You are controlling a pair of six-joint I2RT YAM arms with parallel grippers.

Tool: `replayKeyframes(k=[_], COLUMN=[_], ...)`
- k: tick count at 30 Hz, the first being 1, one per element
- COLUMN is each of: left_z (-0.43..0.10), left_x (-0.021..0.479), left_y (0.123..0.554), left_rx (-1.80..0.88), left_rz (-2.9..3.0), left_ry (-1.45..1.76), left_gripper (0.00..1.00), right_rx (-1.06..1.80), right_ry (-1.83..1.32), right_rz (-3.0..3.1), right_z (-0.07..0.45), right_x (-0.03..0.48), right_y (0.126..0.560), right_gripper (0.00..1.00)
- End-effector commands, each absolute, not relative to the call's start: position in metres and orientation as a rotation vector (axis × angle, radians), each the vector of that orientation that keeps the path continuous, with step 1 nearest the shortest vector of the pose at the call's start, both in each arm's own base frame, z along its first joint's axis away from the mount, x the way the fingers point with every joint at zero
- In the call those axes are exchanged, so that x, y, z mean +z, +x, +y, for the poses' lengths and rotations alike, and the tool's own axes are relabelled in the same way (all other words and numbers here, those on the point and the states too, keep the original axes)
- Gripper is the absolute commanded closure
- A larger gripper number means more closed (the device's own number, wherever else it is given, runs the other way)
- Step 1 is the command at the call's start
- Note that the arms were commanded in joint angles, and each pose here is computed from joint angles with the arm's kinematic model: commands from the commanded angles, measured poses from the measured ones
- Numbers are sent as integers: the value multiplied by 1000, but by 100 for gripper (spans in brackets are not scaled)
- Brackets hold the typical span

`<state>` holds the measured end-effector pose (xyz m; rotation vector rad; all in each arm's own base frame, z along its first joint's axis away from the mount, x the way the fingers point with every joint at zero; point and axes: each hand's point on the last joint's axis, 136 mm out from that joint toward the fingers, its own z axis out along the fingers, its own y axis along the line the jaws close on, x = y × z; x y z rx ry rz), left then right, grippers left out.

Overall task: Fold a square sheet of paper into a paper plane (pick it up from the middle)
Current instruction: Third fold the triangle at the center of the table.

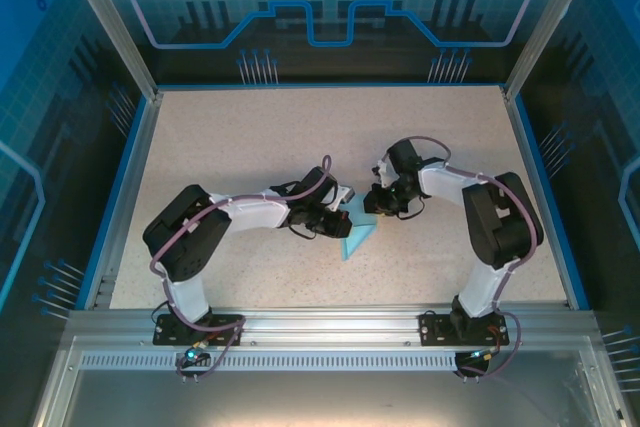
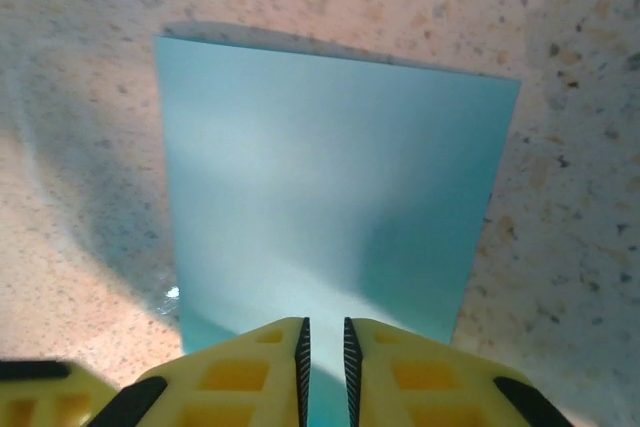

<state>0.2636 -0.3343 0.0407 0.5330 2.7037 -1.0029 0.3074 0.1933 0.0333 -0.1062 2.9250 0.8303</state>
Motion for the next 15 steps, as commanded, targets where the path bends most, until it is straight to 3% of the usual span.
replayKeyframes(k=[1,15], left_z=[-332,-333], left_x=[36,36], left_y=[267,271], left_rx=[-987,-994], left_rz=[2716,2711], left_ry=[561,585], left_gripper=[94,92], right_rx=[801,834], right_ry=[-115,-58], right_rz=[2878,2860], right_z=[192,192], right_x=[59,54], right_y=[303,285], right_gripper=[77,83])
